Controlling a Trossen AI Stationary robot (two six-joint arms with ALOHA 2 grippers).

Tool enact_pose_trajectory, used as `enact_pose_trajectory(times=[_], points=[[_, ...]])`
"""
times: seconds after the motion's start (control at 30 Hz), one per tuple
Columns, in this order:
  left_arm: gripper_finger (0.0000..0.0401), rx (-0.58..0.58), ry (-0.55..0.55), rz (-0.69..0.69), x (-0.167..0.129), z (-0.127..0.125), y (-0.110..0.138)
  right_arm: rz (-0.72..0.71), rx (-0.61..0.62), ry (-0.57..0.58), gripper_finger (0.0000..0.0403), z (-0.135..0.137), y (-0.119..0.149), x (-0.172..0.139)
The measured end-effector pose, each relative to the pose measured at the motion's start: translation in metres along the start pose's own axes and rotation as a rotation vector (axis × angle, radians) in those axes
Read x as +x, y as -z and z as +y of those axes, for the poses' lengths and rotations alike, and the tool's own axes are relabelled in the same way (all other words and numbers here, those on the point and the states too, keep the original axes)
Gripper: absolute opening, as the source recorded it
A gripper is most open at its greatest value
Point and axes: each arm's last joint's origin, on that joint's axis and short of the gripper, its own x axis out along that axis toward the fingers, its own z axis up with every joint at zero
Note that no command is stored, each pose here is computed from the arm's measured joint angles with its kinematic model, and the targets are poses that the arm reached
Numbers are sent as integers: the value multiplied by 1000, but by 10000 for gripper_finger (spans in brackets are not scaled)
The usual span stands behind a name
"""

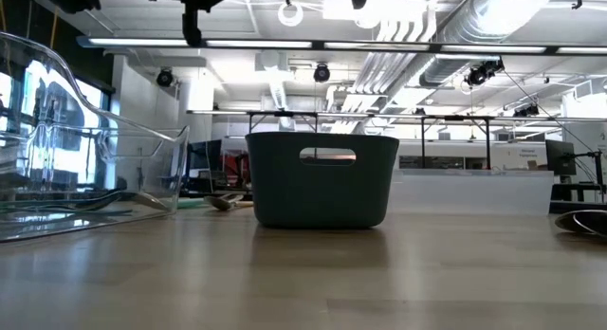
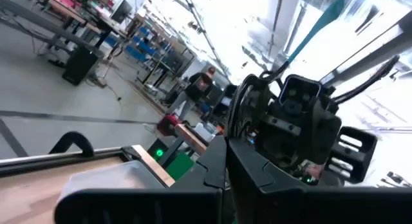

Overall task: Sort silverware by color (type)
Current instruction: Put the blue spoon into the transparent bin

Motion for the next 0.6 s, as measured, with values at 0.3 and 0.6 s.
enact_pose_trajectory(times=[0.3,0.6], points=[[0,11,-15,-5,12,5,16,0,7,-9,185,-3,-1,1],[0,15,-26,7,19,10,30,-53,8,53,185,-10,-6,2]])
